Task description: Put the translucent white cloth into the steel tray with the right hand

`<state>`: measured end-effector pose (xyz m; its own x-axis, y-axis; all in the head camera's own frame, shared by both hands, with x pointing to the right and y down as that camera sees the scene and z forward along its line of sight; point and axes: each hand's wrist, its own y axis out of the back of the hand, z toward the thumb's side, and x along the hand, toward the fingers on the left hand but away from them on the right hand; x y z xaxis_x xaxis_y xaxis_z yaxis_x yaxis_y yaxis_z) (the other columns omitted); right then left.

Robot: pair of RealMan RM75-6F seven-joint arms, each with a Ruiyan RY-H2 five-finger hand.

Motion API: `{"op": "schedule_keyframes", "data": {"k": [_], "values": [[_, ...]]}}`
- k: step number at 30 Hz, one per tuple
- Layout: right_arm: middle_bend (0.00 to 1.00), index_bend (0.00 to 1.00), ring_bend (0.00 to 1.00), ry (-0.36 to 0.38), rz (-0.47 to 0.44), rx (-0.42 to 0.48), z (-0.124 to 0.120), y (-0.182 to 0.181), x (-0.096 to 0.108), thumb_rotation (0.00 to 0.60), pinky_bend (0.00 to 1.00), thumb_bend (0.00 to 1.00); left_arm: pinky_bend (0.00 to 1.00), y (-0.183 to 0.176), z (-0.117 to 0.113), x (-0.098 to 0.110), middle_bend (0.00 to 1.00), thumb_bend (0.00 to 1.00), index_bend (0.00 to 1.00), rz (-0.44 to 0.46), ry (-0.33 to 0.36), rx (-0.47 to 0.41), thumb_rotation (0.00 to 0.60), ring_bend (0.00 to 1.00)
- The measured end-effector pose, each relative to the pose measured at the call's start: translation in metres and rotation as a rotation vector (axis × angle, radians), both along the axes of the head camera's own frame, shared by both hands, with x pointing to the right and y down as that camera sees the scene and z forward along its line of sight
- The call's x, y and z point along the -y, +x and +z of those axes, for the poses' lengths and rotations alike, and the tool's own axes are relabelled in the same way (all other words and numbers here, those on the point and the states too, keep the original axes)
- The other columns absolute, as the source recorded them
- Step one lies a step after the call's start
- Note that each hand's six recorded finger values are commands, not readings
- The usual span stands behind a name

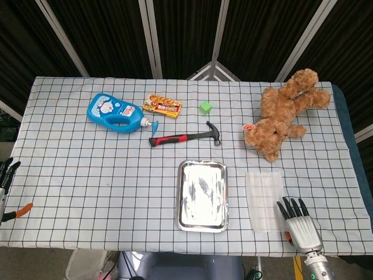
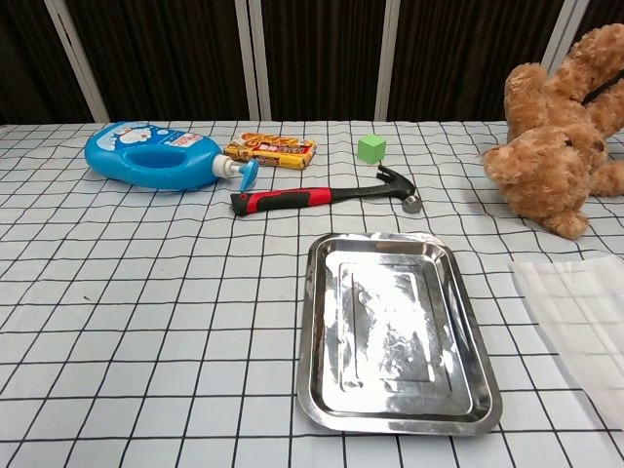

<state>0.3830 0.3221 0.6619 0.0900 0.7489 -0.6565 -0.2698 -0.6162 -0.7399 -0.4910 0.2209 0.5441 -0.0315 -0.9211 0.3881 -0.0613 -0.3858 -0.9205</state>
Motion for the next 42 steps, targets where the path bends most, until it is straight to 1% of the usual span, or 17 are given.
{"op": "schedule_keyframes", "data": {"k": [4,12,15,16,19,23,26,30,33,36,42], "values": [[0.00,0.00,0.00,0.003,0.000,0.010,0.001,-0.001,0.000,0.600,0.00,0.46,0.00,0.000,0.000,0.000,0.00,0.00,0.00,-0.001,0.000,0.001,0.600,0.00],[0.00,0.01,0.00,0.005,-0.007,0.010,0.003,-0.001,0.001,0.600,0.00,0.47,0.00,0.000,0.000,0.000,0.00,0.00,0.00,-0.002,-0.001,0.001,0.600,0.00],[0.00,0.12,0.00,0.008,-0.012,0.014,0.006,-0.002,0.002,0.600,0.00,0.49,0.00,0.000,0.000,0.000,0.00,0.00,0.00,-0.003,-0.001,0.000,0.600,0.00],[0.01,0.17,0.00,0.010,-0.013,0.018,0.006,-0.003,0.002,0.600,0.00,0.50,0.00,0.000,0.000,0.000,0.00,0.00,0.00,-0.003,0.000,-0.001,0.600,0.00],[0.04,0.30,0.00,0.017,-0.016,0.039,0.007,-0.005,0.004,0.600,0.00,0.51,0.00,0.000,0.000,0.000,0.00,0.00,0.00,-0.004,-0.001,-0.002,0.600,0.00],[0.09,0.39,0.00,0.037,-0.027,0.080,0.007,-0.012,0.006,0.600,0.00,0.52,0.00,0.000,0.000,0.000,0.00,0.00,0.00,-0.004,-0.002,-0.003,0.600,0.00],[0.11,0.43,0.01,0.052,-0.023,0.121,0.007,-0.018,0.008,0.600,0.00,0.52,0.00,0.000,0.000,0.000,0.00,0.00,0.00,-0.004,-0.001,-0.003,0.600,0.00],[0.15,0.54,0.03,0.079,-0.020,0.182,0.007,-0.030,0.014,0.600,0.00,0.54,0.00,0.000,0.000,0.000,0.00,0.00,0.00,-0.004,-0.001,-0.005,0.600,0.00],[0.19,0.63,0.05,0.101,-0.026,0.212,0.005,-0.036,0.019,0.600,0.00,0.56,0.00,0.000,0.000,0.001,0.00,0.00,0.00,-0.005,-0.002,-0.005,0.600,0.00],[0.21,0.66,0.06,0.118,-0.021,0.244,0.001,-0.040,0.022,0.600,0.00,0.57,0.00,0.000,0.001,0.001,0.00,0.00,0.00,-0.002,-0.003,-0.005,0.600,0.00],[0.22,0.66,0.06,0.163,-0.023,0.305,-0.011,-0.047,0.030,0.600,0.00,0.57,0.00,0.000,0.000,0.000,0.00,0.00,0.00,-0.001,-0.002,-0.007,0.600,0.00]]}}
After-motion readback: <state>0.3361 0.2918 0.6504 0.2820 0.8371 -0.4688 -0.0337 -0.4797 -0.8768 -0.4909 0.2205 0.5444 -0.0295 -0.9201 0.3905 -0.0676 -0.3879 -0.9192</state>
